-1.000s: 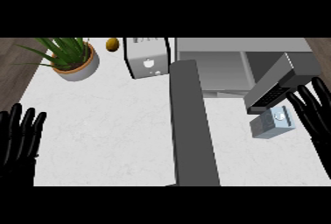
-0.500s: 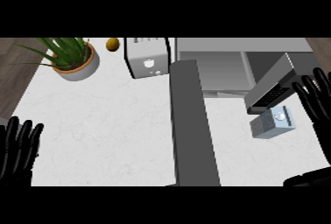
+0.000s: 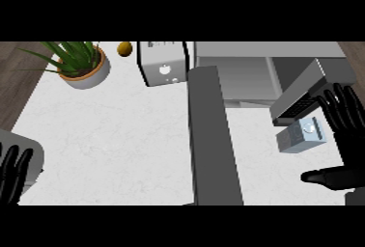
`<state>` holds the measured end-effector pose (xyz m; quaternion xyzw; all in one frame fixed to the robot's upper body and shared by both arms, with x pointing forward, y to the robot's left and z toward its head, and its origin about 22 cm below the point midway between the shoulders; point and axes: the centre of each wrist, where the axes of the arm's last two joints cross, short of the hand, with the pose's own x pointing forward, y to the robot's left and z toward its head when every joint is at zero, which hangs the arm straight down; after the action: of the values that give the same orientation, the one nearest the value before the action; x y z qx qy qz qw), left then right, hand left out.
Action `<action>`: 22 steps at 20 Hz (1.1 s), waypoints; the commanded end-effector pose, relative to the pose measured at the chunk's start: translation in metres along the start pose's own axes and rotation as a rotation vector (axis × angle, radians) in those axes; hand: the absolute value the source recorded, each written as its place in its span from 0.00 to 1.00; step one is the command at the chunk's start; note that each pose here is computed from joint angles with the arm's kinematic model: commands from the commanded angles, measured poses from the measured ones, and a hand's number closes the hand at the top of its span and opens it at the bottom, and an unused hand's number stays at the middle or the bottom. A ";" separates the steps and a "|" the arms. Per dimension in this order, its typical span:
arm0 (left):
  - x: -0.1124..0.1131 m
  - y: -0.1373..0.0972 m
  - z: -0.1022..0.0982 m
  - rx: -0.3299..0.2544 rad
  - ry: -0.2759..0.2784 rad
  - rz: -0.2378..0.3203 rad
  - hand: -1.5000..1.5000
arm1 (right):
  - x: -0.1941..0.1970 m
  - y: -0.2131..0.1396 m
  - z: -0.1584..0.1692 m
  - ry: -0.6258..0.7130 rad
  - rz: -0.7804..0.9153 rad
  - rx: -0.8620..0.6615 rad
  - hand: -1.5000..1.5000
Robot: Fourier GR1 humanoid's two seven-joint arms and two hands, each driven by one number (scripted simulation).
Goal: Pick up the milk, place it into the microwave and close the microwave
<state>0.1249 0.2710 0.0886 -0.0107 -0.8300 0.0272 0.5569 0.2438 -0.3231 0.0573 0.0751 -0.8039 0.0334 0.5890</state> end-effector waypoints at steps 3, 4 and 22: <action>-0.014 0.012 0.000 -0.021 0.001 0.008 0.00 | -0.019 -0.014 0.000 0.031 0.036 -0.051 0.00; -0.006 0.006 0.008 -0.002 0.010 0.000 0.00 | -0.045 -0.022 0.005 0.060 0.027 -0.047 0.00; -0.021 0.000 0.022 -0.030 -0.005 0.001 0.00 | -0.099 -0.068 0.030 0.057 0.103 -0.012 0.00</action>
<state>0.1095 0.2719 0.0737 -0.0180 -0.8313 0.0237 0.5550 0.2471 -0.3864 -0.0385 0.0346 -0.7865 0.0517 0.6144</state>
